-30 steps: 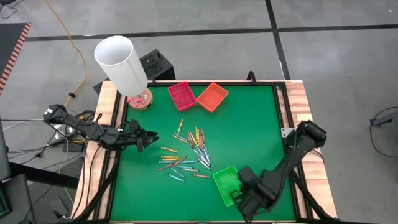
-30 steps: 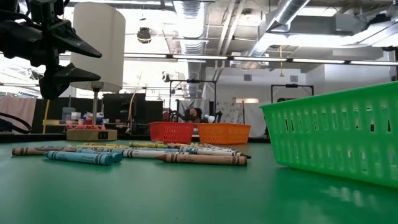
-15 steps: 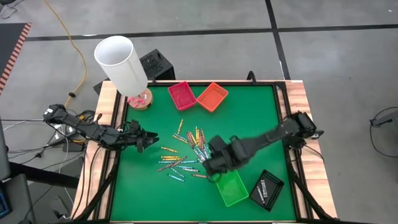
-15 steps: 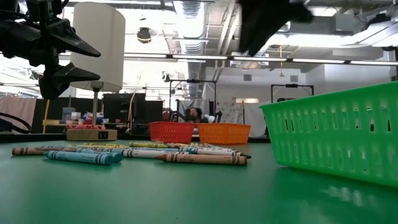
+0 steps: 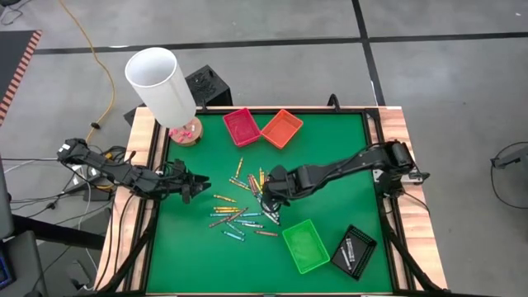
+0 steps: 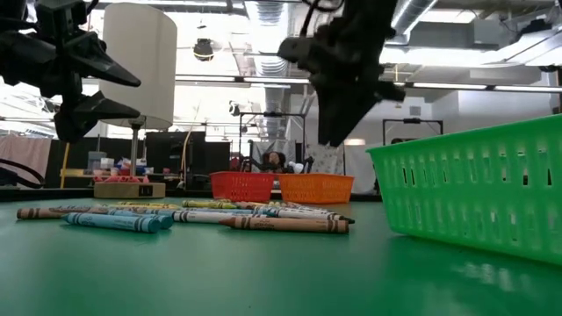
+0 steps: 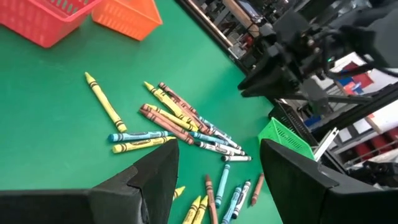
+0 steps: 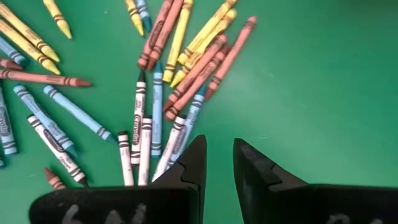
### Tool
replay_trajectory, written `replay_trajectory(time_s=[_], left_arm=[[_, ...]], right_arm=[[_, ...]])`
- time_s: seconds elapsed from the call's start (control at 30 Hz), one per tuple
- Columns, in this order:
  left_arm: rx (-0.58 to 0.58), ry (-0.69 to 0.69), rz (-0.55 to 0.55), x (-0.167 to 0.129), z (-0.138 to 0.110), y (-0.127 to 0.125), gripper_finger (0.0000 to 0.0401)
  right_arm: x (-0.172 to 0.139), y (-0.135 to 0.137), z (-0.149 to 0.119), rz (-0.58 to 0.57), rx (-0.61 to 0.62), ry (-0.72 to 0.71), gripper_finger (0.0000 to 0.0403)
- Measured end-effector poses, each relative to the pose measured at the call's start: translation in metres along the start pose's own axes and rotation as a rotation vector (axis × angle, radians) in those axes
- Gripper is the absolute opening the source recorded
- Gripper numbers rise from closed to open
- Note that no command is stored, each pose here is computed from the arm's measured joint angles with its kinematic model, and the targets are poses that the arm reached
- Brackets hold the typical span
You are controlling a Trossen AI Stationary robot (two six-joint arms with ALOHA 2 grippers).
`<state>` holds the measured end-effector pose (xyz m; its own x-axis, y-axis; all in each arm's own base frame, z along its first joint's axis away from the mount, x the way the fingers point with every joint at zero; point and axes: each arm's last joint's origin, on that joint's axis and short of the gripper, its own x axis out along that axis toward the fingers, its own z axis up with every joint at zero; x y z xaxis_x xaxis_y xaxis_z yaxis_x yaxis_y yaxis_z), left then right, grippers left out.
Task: Sort crayons
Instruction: Put the green crayon into the green bin
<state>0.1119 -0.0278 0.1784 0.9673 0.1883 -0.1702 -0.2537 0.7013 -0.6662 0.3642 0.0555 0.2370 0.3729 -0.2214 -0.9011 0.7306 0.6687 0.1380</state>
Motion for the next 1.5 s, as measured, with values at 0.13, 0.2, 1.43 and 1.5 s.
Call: replay_trajectory(time_s=[0.13, 0.2, 1.43, 1.5], left_arm=[[0.006, 0.006, 0.009, 0.000, -0.001, 0.001, 0.0215], [0.005, 0.005, 0.009, 0.000, -0.001, 0.001, 0.0215], [0.008, 0.013, 0.022, 0.000, -0.002, 0.002, 0.0215], [0.010, 0.016, 0.026, 0.000, -0.002, 0.003, 0.0215]], right_arm=[[0.015, -0.003, -0.005, 0.027, 0.001, -0.018, 0.0077], [0.022, -0.003, -0.007, 0.058, 0.002, -0.038, 0.0077], [0.079, 0.005, -0.022, 0.072, -0.057, -0.072, 0.0077], [0.078, 0.004, -0.022, 0.068, -0.060, -0.073, 0.0077]])
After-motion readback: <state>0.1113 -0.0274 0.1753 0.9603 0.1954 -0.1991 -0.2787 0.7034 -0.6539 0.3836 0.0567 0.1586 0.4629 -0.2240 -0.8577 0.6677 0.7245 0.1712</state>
